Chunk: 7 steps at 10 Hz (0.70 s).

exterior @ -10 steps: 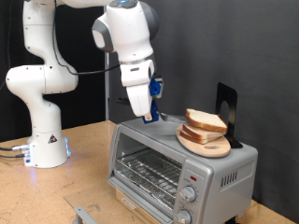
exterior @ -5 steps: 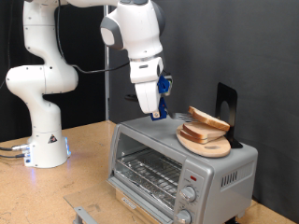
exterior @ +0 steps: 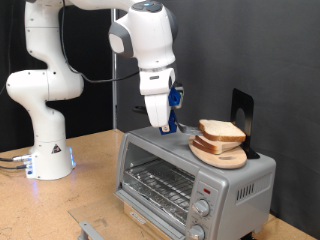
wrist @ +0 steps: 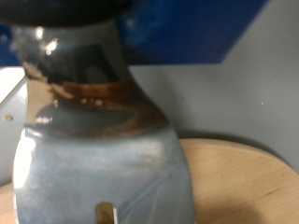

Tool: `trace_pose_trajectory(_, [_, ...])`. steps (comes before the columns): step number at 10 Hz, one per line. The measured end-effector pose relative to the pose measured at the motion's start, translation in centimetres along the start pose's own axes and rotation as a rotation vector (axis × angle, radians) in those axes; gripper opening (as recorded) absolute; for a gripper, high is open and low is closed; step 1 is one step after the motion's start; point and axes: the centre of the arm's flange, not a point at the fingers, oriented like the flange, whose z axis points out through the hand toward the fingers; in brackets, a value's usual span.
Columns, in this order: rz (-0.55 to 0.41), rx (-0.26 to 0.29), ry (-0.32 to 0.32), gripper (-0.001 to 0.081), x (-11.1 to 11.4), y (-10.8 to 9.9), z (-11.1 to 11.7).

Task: Make a piece of toast with the oven

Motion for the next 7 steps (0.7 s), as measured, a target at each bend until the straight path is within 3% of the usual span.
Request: trace_pose_trajectory(7, [0.017, 0.002, 0.004, 0.0264, 0.1, -1.7, 0.9])
